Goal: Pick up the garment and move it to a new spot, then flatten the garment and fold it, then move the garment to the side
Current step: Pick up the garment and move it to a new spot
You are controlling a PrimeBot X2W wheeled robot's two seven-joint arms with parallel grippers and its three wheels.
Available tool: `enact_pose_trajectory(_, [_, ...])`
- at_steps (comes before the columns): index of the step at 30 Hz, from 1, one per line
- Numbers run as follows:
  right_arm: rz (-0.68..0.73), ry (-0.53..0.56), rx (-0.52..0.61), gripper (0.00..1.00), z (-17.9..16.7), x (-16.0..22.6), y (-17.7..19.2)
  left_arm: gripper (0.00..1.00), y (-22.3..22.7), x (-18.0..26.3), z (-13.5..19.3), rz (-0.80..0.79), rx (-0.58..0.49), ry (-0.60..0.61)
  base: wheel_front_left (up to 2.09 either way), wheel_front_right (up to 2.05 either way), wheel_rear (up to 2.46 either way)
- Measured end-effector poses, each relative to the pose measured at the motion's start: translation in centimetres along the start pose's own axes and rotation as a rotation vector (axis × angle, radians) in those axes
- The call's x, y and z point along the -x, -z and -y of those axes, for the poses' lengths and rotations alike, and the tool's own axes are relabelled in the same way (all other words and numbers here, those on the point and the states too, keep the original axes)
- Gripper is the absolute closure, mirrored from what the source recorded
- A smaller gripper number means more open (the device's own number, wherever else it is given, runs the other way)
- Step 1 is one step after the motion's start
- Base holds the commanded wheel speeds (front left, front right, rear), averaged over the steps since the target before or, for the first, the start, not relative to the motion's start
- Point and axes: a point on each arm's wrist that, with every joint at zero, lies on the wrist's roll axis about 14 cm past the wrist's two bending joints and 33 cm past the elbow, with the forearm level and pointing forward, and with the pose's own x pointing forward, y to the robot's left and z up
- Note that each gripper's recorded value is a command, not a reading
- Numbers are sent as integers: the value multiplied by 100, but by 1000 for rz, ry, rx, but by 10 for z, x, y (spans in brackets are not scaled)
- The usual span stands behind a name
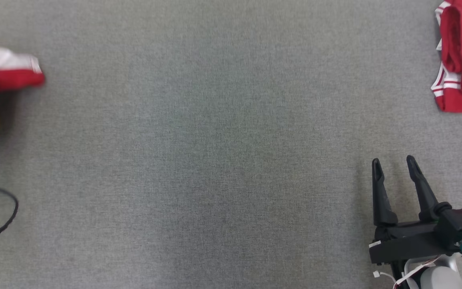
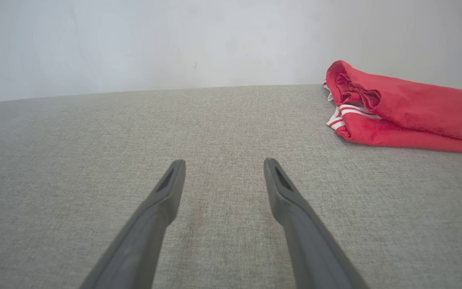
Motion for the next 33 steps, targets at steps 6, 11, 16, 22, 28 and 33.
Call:
enact_pose_trajectory(6, [15, -2, -31, 0, -6, 6, -2, 100, -64, 0, 42, 199, -20, 122, 0, 0, 0])
enact_pose_trajectory(11, [30, 11, -61, 0, -6, 15, -5, 100, -117, 13, 87, 353, -37, 248, 0, 0, 0])
enact_pose_trajectory(16, [35, 42, -83, 0, 0, 27, -5, 100, -153, 32, 148, 457, -23, 399, 0, 0, 0])
enact_pose_trajectory(22, [48, 88, -103, 0, 11, 43, -8, 100, -186, 65, 223, 539, 10, 579, 0, 0, 0])
enact_pose_trajectory(28, [61, 135, -122, 0, 24, 56, -11, 100, -192, 98, 289, 554, 40, 735, 0, 0, 0])
enact_pose_trajectory(33, [72, 175, -130, 0, 35, 67, -14, 100, -164, 123, 335, 483, 70, 851, 0, 0, 0])
